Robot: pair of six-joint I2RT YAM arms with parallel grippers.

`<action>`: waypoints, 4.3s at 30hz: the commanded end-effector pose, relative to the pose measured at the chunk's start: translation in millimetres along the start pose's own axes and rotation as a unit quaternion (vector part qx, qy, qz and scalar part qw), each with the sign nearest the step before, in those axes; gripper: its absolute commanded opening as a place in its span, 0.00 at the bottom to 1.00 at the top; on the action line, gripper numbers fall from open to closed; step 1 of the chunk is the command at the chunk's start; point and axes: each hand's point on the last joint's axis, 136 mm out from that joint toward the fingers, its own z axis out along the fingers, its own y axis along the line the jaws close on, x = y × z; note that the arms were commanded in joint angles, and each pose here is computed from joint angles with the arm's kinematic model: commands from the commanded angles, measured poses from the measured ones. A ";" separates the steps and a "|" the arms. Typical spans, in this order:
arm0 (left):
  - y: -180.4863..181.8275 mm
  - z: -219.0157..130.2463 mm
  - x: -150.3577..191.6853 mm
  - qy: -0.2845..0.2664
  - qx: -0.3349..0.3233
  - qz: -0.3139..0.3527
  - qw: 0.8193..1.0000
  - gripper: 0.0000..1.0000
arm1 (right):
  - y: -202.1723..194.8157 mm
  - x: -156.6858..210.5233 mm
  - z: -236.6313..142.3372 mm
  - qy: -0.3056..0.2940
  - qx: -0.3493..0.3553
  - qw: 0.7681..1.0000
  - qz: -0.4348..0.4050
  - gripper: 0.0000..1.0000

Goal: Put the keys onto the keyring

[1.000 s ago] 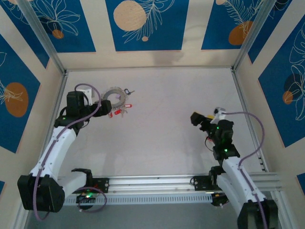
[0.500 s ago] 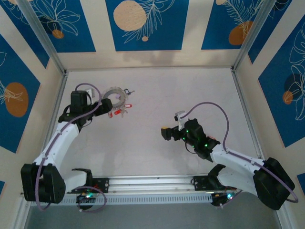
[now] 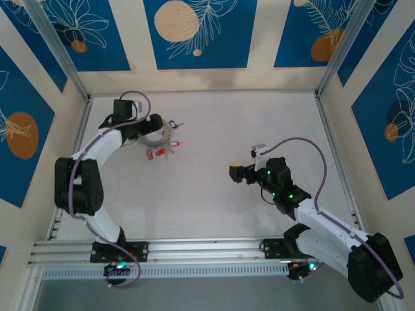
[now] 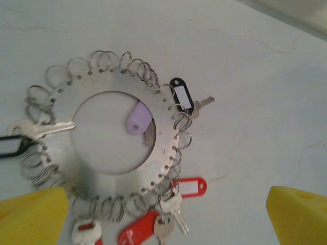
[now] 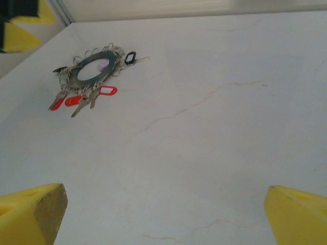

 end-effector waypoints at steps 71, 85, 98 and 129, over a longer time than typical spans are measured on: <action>-34.6 -101.0 89.8 0.046 -0.009 0.122 0.991 0.99 | 56.7 31.6 124.5 0.289 -0.208 0.915 0.192 0.41; -31.6 -101.2 89.6 0.044 -0.016 0.124 0.991 0.99 | 71.8 57.8 167.8 0.364 -0.255 0.878 0.178 0.36; -30.6 -89.1 100.3 0.071 -0.008 0.116 0.991 0.99 | 83.0 81.3 184.8 0.392 -0.271 0.861 0.176 0.36; -14.7 -71.2 160.3 0.138 -0.029 0.024 0.990 0.99 | 146.7 106.3 95.5 0.360 -0.200 0.892 0.186 0.26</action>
